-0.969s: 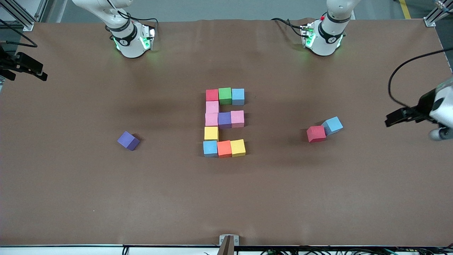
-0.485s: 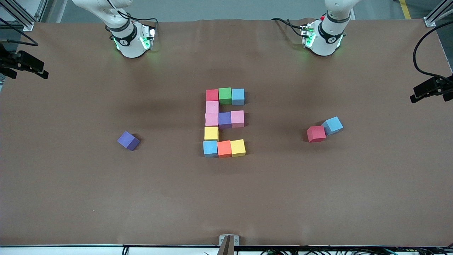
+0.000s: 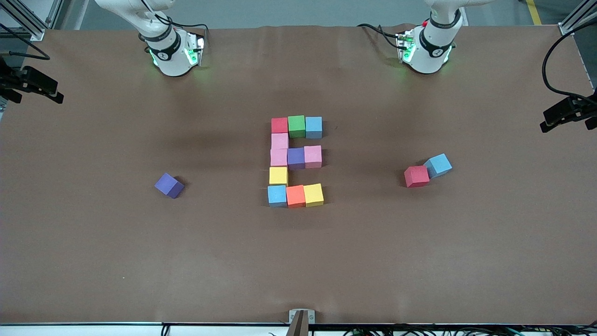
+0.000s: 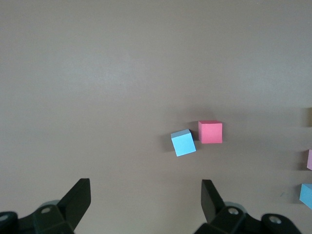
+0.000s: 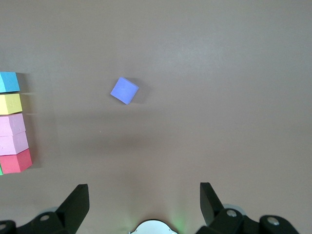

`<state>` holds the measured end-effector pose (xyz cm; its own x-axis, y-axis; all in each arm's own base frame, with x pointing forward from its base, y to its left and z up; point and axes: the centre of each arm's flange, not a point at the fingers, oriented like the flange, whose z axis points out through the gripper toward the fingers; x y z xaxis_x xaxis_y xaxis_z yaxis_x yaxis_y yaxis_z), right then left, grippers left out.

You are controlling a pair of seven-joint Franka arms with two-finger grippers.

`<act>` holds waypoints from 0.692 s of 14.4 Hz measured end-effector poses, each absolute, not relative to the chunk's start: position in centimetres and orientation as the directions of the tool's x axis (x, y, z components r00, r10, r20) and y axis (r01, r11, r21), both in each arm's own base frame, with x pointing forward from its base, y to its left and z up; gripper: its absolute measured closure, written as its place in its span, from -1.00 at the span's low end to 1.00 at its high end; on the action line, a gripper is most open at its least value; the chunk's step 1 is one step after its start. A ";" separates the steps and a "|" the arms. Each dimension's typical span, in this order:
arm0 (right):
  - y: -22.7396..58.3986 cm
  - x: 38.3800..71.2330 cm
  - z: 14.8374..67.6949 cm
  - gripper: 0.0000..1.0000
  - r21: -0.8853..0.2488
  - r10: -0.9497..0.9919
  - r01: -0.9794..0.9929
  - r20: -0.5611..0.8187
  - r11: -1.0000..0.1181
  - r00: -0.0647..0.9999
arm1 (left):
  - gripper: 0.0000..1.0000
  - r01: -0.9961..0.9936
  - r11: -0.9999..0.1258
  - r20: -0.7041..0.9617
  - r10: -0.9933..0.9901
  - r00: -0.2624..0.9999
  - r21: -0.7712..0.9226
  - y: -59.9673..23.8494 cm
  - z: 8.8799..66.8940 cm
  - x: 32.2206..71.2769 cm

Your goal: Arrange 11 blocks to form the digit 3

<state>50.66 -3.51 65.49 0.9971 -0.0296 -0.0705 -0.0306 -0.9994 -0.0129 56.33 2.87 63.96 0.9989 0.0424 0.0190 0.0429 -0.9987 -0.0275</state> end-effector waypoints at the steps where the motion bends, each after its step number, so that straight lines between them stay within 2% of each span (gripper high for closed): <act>1: -3.5 50.7 65.5 -1.00 -0.013 -0.029 -0.030 -0.069 -0.999 0.997 | -1.00 0.042 -0.999 0.019 0.041 0.999 -0.028 2.8 64.0 56.3; 10: -3.6 50.8 65.8 -1.00 -0.012 -0.032 -0.033 -0.050 -0.999 0.998 | -1.00 0.038 -0.999 0.030 0.038 0.999 -0.028 2.6 64.6 56.0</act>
